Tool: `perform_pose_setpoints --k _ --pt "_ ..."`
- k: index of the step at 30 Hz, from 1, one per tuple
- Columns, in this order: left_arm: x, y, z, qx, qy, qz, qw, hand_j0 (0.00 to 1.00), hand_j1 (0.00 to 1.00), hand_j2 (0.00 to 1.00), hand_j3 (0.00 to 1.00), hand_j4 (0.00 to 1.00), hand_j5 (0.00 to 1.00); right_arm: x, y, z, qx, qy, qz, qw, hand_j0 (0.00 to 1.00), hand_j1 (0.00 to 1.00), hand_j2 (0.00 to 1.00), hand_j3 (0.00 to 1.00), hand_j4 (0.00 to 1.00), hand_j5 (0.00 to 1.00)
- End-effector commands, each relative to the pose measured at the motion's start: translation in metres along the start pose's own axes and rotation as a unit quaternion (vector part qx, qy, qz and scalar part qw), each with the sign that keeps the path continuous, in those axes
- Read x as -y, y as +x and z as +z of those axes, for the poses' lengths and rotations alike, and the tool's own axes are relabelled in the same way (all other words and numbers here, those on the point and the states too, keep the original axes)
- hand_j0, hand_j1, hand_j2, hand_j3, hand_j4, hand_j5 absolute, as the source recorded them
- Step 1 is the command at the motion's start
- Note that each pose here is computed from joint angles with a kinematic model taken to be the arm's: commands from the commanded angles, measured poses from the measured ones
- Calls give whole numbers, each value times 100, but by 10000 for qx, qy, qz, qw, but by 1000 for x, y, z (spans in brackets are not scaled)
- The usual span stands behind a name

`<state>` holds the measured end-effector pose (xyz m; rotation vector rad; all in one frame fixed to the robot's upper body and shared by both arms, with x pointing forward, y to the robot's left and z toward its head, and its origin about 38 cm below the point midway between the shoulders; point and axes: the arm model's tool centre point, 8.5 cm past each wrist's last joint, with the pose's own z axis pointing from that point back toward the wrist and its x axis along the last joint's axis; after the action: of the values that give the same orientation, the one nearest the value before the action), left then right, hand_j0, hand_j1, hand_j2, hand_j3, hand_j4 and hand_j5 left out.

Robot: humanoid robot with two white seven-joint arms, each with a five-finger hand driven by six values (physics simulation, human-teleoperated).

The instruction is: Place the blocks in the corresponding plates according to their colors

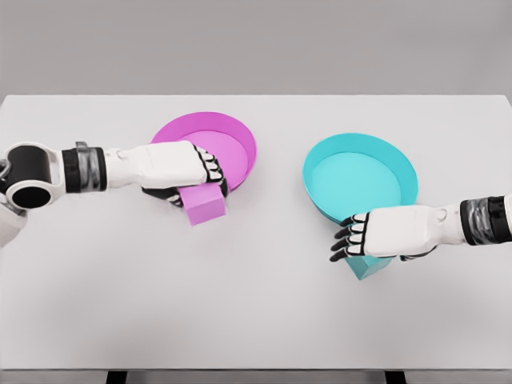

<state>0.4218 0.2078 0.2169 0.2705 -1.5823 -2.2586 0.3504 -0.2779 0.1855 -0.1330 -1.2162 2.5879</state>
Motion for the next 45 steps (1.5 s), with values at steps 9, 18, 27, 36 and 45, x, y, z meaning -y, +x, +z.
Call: perform_pose_setpoints --k 9,18,27,36,45 --pt "1 -63 -17 -689 238 770 9944 53 53 53 53 53 53 9 -5 5 -108 -39 99 9999 71 71 71 71 71 71" --pt "-5 -76 -5 -817 527 980 9904 100 100 100 100 100 100 19 -9 9 -180 -168 161 9996 70 70 70 70 70 70" --pt "5 -112 148 -1941 367 1229 9726 100 100 100 100 100 100 27 -2 2 -26 -283 247 9993 70 70 70 70 70 70" --pt "81 -109 160 -2196 39 1992 9550 100 100 100 100 100 100 31 0 -4 60 -380 222 9990 70 70 70 70 70 70" --pt "90 -113 169 -2342 -13 2106 9491 100 100 100 100 100 100 47 -1 -6 130 -640 243 9976 70 70 70 70 70 70"
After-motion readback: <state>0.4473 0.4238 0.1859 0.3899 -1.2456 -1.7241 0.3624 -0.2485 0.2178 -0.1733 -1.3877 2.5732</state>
